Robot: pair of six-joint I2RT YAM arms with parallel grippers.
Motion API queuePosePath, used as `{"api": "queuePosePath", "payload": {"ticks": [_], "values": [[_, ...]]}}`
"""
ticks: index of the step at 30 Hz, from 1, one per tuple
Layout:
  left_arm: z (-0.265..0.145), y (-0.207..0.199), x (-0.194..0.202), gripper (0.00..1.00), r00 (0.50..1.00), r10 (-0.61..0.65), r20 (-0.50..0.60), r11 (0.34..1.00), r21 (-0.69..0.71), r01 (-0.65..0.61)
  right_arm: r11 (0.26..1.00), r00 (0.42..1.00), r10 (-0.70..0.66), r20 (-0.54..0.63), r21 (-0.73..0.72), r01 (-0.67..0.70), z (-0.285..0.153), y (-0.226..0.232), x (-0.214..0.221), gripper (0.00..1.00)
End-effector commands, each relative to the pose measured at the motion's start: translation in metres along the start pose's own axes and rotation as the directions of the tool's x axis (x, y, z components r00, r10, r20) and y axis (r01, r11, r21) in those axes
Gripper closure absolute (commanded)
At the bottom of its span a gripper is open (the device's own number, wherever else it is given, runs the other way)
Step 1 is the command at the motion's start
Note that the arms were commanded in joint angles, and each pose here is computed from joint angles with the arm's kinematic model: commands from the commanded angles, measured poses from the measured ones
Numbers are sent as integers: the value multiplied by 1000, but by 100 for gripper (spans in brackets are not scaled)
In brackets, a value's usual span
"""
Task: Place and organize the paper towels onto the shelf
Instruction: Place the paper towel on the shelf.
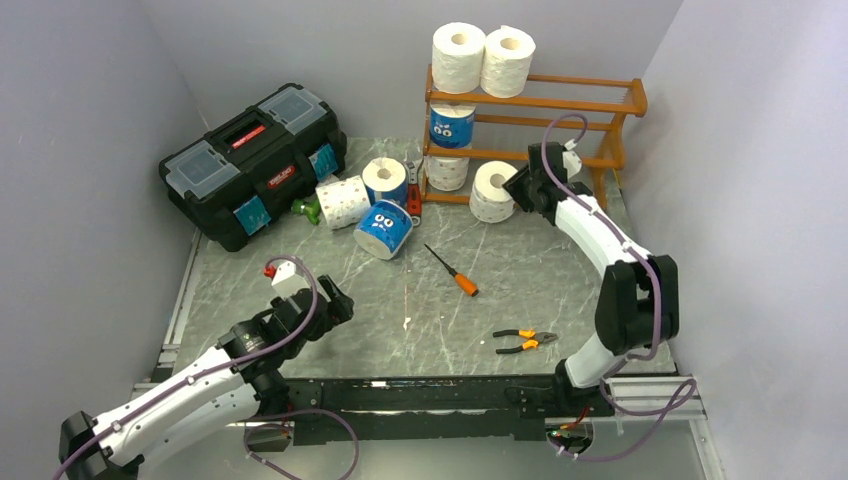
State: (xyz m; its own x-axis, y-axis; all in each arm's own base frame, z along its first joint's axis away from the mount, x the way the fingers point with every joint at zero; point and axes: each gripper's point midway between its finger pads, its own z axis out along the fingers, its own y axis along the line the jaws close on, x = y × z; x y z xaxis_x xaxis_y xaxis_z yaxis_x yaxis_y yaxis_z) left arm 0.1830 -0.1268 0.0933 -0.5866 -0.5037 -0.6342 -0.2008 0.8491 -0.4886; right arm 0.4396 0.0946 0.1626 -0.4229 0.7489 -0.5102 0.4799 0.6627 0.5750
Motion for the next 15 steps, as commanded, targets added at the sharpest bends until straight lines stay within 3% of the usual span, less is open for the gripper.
{"api": "queuePosePath", "payload": {"ticks": [1,15], "values": [[-1,10,-7,8,999,19,34,999,-36,-17,995,998,28,62,-99,-22,5,41,-27,80],[-2,13,-10,7,998,28,47,998,-53,-25,998,998,31,63,-64,-27,29,42,-28,80]]}}
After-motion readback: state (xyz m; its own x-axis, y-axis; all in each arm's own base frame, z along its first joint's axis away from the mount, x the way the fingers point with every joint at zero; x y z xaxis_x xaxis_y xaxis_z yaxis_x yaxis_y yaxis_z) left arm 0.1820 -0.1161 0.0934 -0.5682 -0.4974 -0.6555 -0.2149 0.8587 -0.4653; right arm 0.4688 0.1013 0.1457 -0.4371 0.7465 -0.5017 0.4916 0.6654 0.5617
